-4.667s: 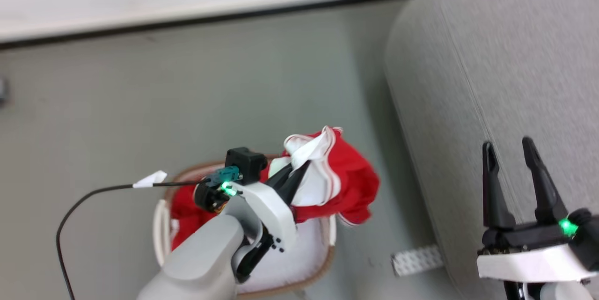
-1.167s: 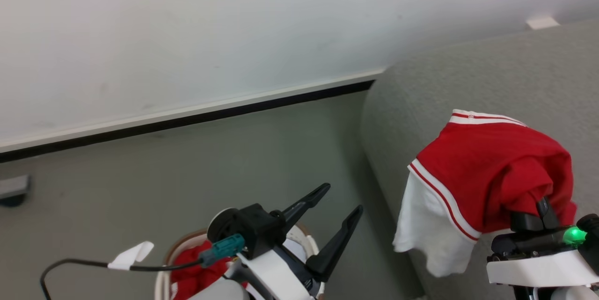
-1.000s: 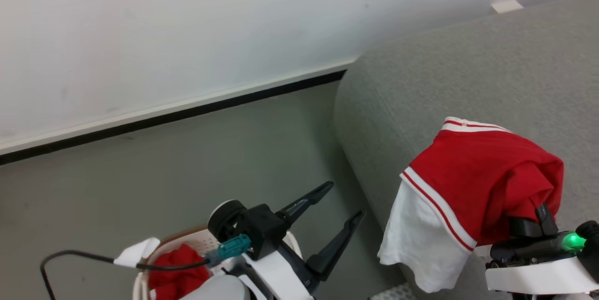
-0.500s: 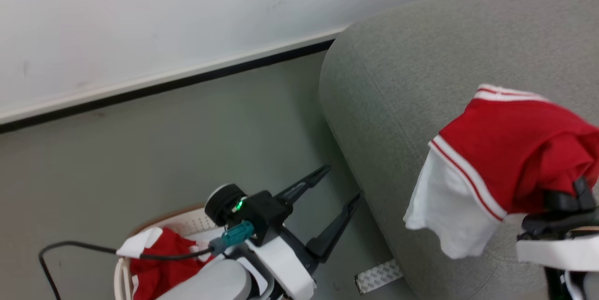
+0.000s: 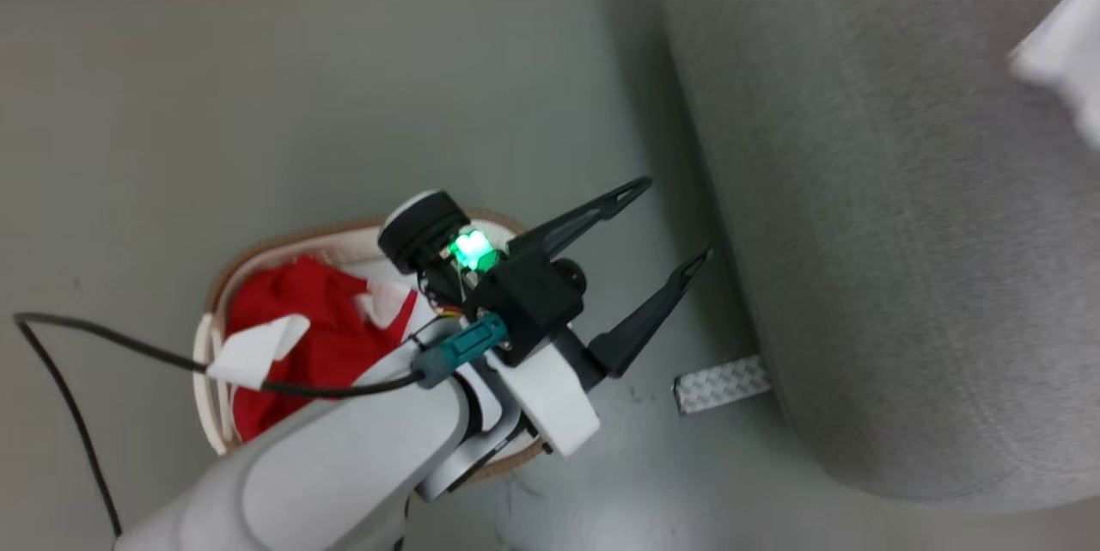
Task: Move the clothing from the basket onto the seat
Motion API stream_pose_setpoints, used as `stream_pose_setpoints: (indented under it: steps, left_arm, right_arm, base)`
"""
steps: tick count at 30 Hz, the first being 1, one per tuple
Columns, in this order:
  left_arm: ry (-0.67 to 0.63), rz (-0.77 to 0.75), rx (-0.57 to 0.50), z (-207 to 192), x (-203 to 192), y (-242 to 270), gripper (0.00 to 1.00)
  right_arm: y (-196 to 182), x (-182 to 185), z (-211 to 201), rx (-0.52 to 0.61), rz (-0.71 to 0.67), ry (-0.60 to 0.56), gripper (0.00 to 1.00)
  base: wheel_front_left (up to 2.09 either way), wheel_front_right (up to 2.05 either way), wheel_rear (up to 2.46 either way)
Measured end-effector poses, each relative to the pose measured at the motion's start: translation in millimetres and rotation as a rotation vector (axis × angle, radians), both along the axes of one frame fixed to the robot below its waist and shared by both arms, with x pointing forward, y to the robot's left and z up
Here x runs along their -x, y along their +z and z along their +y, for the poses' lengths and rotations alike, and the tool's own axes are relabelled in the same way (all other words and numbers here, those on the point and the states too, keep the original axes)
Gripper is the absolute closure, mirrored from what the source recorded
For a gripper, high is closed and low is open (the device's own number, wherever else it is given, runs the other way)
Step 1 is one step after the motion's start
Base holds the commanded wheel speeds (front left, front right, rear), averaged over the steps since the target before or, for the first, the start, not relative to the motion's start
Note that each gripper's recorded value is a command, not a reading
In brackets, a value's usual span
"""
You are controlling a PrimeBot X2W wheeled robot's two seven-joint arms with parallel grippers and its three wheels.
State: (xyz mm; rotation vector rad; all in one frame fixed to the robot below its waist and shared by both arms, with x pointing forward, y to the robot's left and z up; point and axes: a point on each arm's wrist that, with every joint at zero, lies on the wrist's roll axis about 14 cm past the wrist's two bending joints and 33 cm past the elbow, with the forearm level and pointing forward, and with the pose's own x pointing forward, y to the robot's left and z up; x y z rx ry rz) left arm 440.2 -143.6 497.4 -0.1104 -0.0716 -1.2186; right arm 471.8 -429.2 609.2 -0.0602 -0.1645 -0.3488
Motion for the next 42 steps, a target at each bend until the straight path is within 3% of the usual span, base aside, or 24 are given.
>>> stream_pose_setpoints:
  steps: [7, 14, 15, 16, 18, 19, 28, 32, 36, 42]
  left_arm:
    - [0.065, 0.086, -0.024, 21.2, -27.6, -50.5, 0.0]
    - [0.15, 0.139, -0.059, 48.1, -44.5, -83.0, 0.0]
    - [0.158, 0.145, -0.064, 50.7, -45.4, -86.3, 0.0]
    - [0.163, 0.149, -0.067, 52.7, -46.1, -88.8, 0.0]
    - [0.173, 0.15, -0.07, 55.6, -47.1, -90.5, 0.0]
    - [0.175, 0.146, -0.067, 56.0, -47.3, -88.9, 0.0]
    - [0.199, 0.105, -0.049, 57.8, -43.6, -60.4, 0.0]
    - [0.242, 0.087, -0.031, 65.7, -39.7, -39.5, 0.0]
    - [0.296, 0.068, -0.035, 81.2, -31.9, -22.9, 0.0]
    - [0.409, 0.016, 0.007, 108.2, -21.0, 20.6, 0.0]
  right_arm:
    - [-30.3, -71.0, -38.0, 0.049, 0.123, -0.063, 1.0]
    - [-154.2, -105.1, -22.4, 0.051, 0.499, -0.024, 1.0]
    - [-169.7, -104.5, -20.0, 0.042, 0.546, -0.021, 0.9]
    - [-182.0, -103.6, -17.9, 0.035, 0.585, -0.018, 0.71]
    - [-194.2, -103.3, -14.6, 0.035, 0.627, -0.01, 0.41]
    - [-195.8, -102.5, -13.4, 0.04, 0.639, -0.005, 0.0]
    - [-193.3, -78.7, 6.9, 0.073, 0.747, 0.08, 0.0]
    - [-175.7, -61.1, 19.3, 0.102, 0.747, 0.142, 0.0]
    - [-145.3, -43.8, 30.1, 0.145, 0.691, 0.204, 0.0]
    - [-65.8, -30.3, 51.3, 0.198, 0.481, 0.292, 0.0]
  base:
    - [0.0, 0.0, 0.0]
    - [0.0, 0.0, 0.0]
    - [0.0, 0.0, 0.0]
    - [0.0, 0.0, 0.0]
    - [0.0, 0.0, 0.0]
    - [0.0, 0.0, 0.0]
    - [0.0, 0.0, 0.0]
    - [0.0, 0.0, 0.0]
    - [0.0, 0.0, 0.0]
    - [0.0, 0.0, 0.0]
